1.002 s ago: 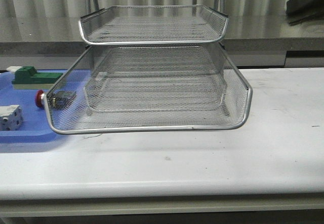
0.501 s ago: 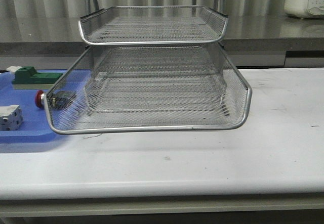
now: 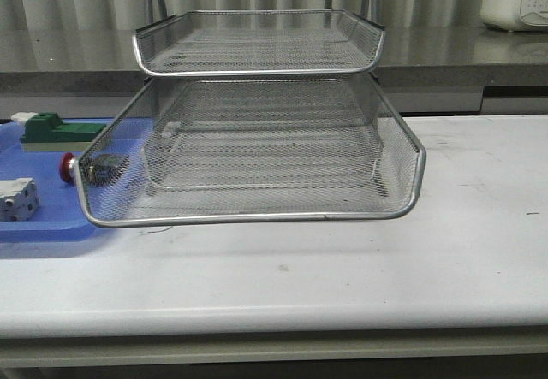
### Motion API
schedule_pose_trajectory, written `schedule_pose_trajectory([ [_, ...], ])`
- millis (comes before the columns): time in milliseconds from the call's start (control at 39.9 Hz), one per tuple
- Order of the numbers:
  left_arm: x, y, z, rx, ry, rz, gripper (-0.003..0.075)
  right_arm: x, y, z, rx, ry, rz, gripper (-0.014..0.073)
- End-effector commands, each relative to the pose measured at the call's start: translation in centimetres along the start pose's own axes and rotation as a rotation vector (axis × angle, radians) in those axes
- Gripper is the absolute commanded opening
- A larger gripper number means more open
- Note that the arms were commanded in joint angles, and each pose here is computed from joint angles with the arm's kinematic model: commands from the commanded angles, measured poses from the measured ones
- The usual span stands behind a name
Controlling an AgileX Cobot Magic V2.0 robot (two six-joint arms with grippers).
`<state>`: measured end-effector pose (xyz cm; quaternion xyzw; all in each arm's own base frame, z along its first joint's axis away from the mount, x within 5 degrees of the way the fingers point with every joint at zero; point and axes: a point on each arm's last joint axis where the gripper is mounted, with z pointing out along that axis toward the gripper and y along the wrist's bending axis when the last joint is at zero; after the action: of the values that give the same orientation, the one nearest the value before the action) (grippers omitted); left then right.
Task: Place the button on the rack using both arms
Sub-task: 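Release the tray and withdraw the right gripper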
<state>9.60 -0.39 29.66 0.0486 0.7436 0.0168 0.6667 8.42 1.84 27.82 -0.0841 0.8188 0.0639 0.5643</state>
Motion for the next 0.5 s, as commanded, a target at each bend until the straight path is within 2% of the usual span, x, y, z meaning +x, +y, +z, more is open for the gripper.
schedule_pose_trajectory([
  [0, -1.71, 0.17, -0.01, -0.010, -0.101, -0.019, 0.0671, -0.92, -0.04, -1.14, 0.009, -0.131, -0.008, -0.0059],
  [476, -1.75, 0.18, 0.02, -0.010, -0.105, -0.019, 0.0671, -0.78, -0.01, -1.56, 0.008, -0.136, -0.009, -0.0059],
])
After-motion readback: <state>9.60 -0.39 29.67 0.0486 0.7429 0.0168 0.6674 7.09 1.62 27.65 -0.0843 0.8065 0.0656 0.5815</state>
